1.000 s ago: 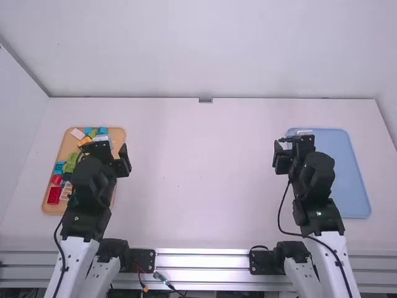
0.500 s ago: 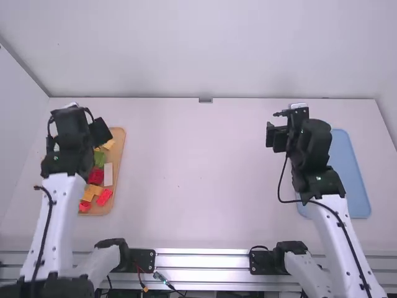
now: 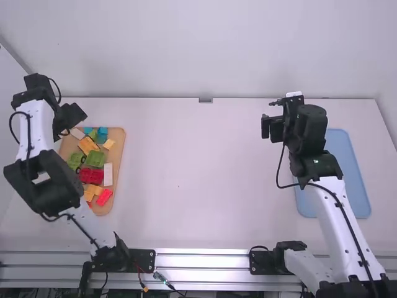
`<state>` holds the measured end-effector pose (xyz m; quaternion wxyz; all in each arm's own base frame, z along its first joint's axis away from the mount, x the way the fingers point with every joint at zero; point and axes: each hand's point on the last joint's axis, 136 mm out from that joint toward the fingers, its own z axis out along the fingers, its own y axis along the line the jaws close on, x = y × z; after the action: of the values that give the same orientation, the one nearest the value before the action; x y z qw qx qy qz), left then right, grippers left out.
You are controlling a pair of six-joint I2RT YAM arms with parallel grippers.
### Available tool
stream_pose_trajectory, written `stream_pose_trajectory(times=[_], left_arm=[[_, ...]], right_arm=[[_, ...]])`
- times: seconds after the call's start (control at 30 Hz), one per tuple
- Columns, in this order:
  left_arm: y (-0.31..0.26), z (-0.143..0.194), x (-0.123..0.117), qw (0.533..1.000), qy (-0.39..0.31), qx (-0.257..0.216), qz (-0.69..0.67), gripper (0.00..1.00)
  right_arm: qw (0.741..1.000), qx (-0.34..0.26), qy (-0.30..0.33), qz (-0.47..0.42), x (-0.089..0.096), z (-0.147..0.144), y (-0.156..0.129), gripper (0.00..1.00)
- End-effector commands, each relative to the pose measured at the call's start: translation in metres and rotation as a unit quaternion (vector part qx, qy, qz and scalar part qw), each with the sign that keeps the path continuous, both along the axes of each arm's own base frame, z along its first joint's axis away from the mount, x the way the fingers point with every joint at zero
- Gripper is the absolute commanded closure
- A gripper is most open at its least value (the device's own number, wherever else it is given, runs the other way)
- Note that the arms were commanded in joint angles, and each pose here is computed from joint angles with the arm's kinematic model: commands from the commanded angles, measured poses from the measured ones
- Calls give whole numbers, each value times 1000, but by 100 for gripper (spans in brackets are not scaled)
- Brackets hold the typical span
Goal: Assemble lego blocks to make yellow taxi
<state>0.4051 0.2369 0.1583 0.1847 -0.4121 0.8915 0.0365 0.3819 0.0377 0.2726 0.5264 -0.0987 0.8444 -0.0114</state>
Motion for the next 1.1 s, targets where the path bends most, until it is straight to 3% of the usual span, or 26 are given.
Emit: stream_pose_trajectory(times=[0.0, 0.23, 0.33, 0.43, 1.07], left_arm=[[0, -14, 13, 1000, 8, -15, -17, 1], [1, -66, 14, 998, 54, -40, -14, 1], [1, -75, 13, 997, 57, -42, -14, 1], [1, -82, 13, 997, 57, -42, -14, 9], [-7, -134, -1, 996, 72, -50, -18, 15]], right_arm=[[1000, 1, -11, 1, 4, 13, 2, 1], [1000, 2, -15, 1, 5, 15, 2, 1], [1000, 1, -15, 1, 5, 15, 2, 1], [1000, 1, -14, 2, 4, 14, 2, 1], [1000, 0, -8, 2, 3, 11, 2, 1]])
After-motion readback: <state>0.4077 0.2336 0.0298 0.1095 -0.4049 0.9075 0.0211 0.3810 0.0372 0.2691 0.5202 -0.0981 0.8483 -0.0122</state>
